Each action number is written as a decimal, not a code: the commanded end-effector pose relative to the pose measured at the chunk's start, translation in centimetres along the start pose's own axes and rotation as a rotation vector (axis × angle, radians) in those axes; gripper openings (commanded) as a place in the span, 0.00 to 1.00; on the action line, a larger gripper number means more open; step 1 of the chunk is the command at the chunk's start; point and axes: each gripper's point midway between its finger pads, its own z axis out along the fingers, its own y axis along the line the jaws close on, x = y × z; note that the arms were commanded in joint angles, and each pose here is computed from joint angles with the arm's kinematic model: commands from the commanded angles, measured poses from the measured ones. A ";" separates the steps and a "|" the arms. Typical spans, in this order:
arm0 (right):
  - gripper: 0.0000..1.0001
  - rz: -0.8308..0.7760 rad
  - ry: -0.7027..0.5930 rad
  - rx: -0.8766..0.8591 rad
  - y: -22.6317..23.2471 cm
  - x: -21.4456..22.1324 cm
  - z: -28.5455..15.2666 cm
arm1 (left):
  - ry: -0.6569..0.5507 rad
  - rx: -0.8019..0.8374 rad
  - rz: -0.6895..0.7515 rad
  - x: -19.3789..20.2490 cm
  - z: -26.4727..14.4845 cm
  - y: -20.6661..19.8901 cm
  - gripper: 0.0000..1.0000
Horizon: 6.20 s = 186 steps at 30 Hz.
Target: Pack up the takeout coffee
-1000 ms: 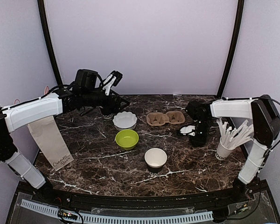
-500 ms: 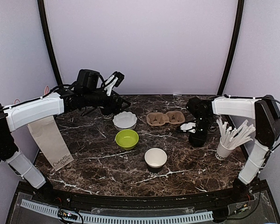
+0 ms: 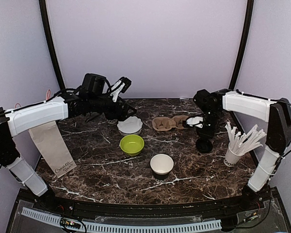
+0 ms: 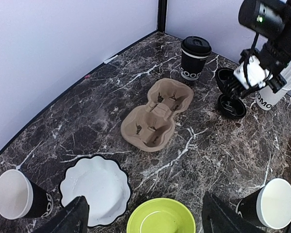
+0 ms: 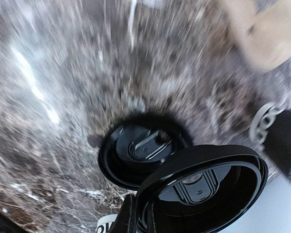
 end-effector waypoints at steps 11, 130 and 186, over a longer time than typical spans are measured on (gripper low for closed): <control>0.00 -0.122 -0.969 -0.604 6.2 -13.0 -24.4 | -0.570 0.091 0.373 -6.1 -6.5 -8.7 0.94; 0.69 0.374 -0.668 -0.579 6.7 -8.8 -9.5 | 0.480 0.366 0.492 6.9 0.9 -21.1 0.65; 0.70 0.368 -0.621 -0.620 7.3 -8.7 -7.9 | 0.593 0.412 0.519 9.7 3.7 -22.1 0.76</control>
